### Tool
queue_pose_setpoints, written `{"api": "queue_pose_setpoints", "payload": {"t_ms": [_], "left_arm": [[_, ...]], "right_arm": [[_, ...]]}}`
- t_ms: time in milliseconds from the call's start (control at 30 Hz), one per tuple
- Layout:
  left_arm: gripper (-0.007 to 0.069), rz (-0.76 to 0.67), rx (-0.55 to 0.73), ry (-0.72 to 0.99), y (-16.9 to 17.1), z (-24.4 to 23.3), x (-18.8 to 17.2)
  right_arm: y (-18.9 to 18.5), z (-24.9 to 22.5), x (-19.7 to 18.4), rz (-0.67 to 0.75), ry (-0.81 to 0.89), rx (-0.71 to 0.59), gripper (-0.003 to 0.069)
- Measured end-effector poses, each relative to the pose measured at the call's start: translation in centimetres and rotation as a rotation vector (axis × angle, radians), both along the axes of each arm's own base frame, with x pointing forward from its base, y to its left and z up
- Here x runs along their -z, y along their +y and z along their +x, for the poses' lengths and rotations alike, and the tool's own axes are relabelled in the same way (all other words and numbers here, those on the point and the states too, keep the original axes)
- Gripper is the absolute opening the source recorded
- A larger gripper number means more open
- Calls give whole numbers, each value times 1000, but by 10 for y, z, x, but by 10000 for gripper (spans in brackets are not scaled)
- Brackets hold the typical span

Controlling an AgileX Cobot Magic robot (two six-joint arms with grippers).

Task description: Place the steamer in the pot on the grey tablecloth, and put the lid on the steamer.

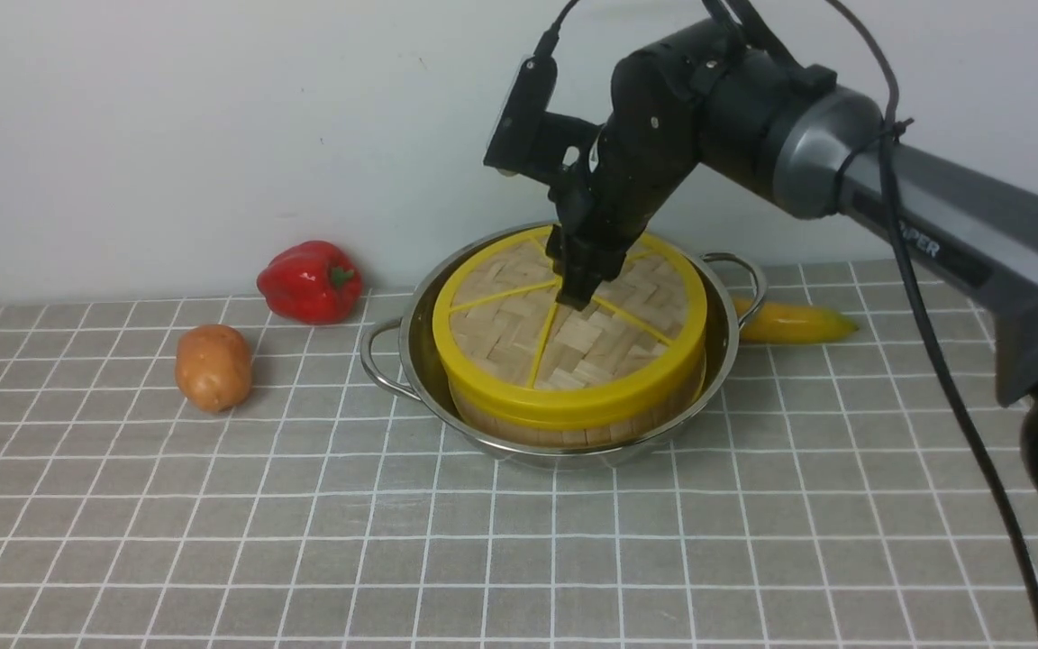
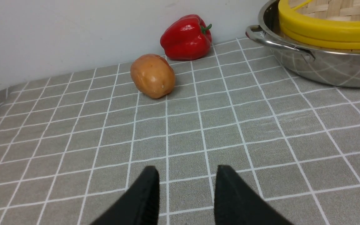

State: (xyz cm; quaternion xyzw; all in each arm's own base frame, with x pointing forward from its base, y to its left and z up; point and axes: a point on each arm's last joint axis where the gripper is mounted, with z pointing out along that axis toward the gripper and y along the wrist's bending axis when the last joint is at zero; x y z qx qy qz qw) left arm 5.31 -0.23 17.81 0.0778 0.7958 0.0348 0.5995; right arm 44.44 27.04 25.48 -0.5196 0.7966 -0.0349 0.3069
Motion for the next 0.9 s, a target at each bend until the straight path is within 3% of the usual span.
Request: {"api": "queue_pose_setpoints", "payload": {"t_ms": [333,500,567,600,900], "left_arm": [[243,0,0,0,0,0,0],[243,0,0,0,0,0,0],[243,0,0,0,0,0,0],[243,0,0,0,0,0,0],[243,0,0,0,0,0,0]], "right_arm": [[-9,-17,-50,85,-25,49,300],[-20,-29,-88,149,-78,135,141],[-27,-39,-114,211,-108,182,17],[-31,-44,-127,259,-121,213,-7],[-55,-85,-202,571,-161,390,-13]]}}
